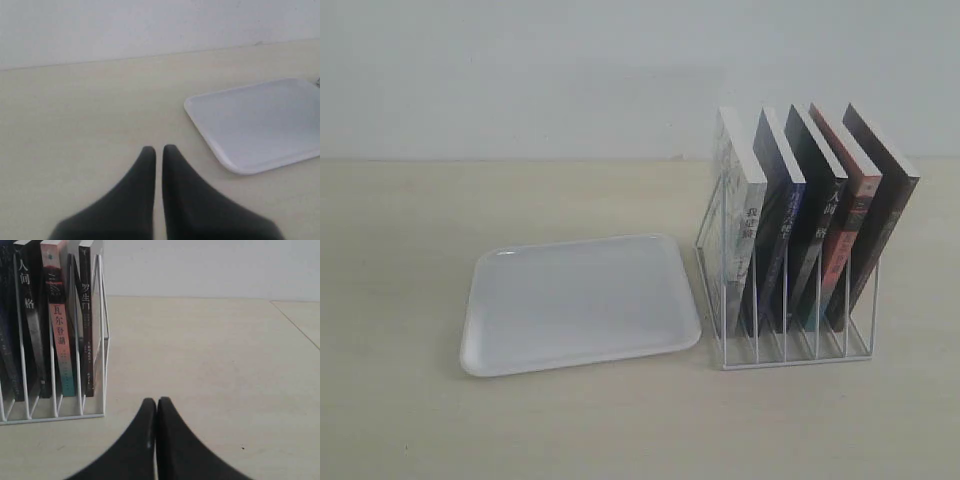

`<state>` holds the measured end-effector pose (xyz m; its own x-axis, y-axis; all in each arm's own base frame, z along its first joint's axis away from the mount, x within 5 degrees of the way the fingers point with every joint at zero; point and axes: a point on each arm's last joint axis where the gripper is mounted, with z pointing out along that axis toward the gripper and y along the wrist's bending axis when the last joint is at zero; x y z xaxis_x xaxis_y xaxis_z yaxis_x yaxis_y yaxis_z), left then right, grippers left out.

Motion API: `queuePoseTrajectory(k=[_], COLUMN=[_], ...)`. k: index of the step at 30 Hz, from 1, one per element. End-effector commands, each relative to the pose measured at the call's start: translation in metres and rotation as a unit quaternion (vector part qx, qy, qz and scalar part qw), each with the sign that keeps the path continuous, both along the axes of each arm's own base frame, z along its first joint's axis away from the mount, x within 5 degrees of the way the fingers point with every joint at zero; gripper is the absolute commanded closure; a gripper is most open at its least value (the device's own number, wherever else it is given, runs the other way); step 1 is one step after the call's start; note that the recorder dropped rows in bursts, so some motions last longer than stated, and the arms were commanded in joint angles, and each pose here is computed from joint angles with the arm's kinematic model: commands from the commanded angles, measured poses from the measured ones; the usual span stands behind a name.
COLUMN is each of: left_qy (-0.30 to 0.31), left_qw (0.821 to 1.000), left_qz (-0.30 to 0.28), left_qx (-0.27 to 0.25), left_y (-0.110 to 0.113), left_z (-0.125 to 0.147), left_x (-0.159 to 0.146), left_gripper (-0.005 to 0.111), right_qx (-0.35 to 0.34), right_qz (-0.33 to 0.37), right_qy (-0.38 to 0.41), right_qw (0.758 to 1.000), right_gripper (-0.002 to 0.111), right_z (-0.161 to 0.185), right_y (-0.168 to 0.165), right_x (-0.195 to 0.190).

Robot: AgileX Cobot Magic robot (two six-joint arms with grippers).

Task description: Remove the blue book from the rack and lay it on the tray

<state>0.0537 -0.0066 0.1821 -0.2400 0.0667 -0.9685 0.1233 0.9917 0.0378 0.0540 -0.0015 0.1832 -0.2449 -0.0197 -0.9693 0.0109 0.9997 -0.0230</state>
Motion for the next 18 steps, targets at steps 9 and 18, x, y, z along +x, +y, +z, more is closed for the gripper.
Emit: queuePoseTrajectory(k=[9,18], left_qy=[-0.011,-0.011], left_qw=[1.0,1.0], left_qz=[0.001,0.001], left_qx=[-0.004,-0.004], left_y=[0.0001,0.0001], left_z=[0.0027,0.0027], left_x=[0.0001,0.0001], left_gripper=[0.102,0.102], right_qx=[-0.005,-0.033], right_qz=[-0.001,0.004], right_qy=[-0.005,-0.055], right_qw=[1.0,0.998], right_gripper=[0.108,0.108], right_z=[0.0007,0.0097], right_y=[-0.0003,-0.0004], right_x=[-0.0001,0.0016])
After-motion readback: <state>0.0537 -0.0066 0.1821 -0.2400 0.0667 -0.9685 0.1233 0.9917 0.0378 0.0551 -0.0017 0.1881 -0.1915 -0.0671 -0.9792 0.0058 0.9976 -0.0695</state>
